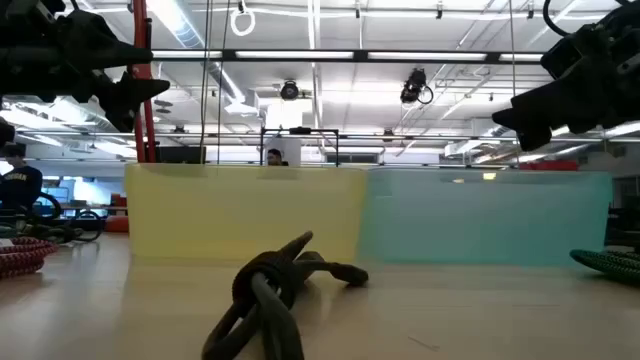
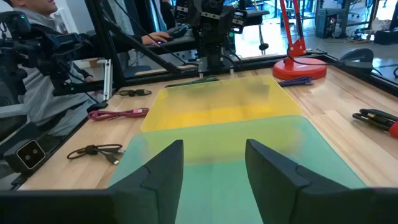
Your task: Pick & Place USB Port
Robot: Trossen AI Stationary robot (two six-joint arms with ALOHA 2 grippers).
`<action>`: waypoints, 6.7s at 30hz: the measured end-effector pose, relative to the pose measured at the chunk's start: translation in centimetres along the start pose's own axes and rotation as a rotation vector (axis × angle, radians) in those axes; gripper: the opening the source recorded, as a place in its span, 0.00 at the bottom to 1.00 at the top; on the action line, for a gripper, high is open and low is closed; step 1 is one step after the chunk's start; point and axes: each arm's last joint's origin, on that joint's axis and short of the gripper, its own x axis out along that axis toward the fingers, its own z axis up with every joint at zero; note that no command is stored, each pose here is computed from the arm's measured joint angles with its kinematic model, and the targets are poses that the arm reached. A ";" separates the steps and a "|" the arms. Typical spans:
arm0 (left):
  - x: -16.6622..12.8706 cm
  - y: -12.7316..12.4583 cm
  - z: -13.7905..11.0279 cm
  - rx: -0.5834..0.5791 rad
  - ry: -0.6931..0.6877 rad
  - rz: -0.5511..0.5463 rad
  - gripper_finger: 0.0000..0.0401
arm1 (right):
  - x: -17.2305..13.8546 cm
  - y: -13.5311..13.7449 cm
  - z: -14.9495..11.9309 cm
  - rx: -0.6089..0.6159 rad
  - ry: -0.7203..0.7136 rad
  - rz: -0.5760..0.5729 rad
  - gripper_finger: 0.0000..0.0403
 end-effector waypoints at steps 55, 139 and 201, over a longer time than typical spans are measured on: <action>0.0 0.0 0.0 0.000 0.000 0.000 0.55 | 0.0 0.0 0.0 0.000 0.000 0.000 0.43; 9.4 10.2 0.3 -0.238 0.747 1.112 0.55 | -0.7 0.5 3.6 0.186 -0.383 0.063 0.43; 16.5 -5.2 13.4 0.125 0.331 0.338 0.06 | -0.9 0.4 4.3 0.200 -0.469 0.026 0.43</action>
